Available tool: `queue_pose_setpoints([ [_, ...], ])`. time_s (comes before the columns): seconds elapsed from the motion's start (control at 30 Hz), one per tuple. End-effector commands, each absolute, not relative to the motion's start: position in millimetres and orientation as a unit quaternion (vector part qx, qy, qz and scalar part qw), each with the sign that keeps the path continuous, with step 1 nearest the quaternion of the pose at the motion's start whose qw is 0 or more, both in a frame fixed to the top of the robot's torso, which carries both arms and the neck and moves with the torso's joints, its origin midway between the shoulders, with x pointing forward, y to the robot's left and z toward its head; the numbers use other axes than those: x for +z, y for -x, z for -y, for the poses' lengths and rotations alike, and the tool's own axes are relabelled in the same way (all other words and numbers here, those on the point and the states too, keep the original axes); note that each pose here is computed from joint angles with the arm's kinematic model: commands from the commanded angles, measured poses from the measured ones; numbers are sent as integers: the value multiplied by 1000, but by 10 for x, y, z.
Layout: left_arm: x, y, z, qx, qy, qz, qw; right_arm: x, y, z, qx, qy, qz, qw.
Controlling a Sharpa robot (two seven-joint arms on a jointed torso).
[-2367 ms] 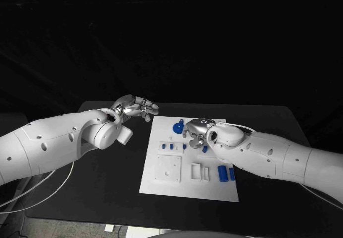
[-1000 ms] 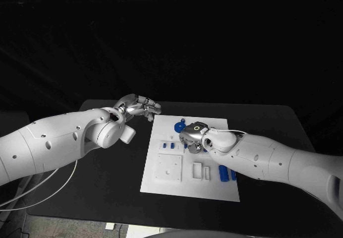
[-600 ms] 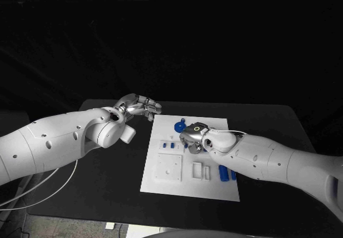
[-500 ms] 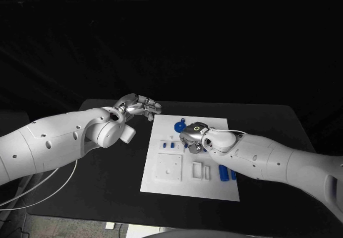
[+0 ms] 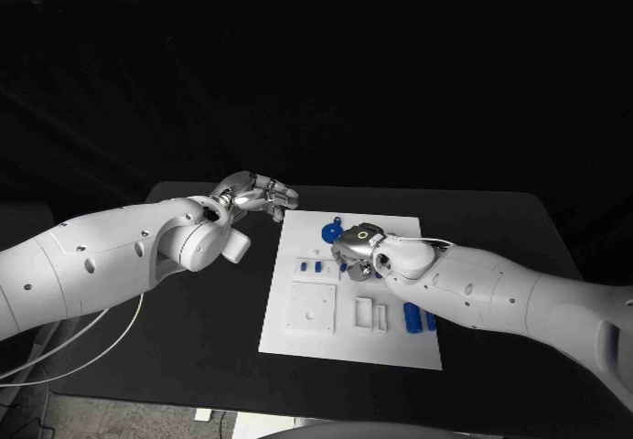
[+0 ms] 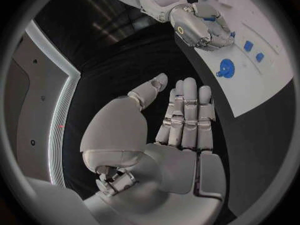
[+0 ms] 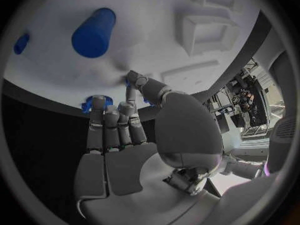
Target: Assemble the parts on the task board
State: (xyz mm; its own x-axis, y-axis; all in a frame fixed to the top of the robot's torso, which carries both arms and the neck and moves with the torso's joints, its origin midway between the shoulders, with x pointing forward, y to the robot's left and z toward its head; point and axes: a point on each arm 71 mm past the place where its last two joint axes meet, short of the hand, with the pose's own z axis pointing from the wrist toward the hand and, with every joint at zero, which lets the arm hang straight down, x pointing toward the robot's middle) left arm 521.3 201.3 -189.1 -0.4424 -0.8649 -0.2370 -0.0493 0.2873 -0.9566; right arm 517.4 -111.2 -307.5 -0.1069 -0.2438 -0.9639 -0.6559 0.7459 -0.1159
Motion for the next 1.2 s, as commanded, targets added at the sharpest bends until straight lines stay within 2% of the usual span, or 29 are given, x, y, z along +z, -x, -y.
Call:
queue_pose_setpoints([
  [0.03, -1877, -5212, -1992, -501, 329, -688, 410, -3146, -5152, 1144, 163, 320, -734, 576],
  [1.2, -1878, -5211, -2013, -499, 330, -688, 411, -3239, -5111, 1211, 139, 312, -768, 542],
])
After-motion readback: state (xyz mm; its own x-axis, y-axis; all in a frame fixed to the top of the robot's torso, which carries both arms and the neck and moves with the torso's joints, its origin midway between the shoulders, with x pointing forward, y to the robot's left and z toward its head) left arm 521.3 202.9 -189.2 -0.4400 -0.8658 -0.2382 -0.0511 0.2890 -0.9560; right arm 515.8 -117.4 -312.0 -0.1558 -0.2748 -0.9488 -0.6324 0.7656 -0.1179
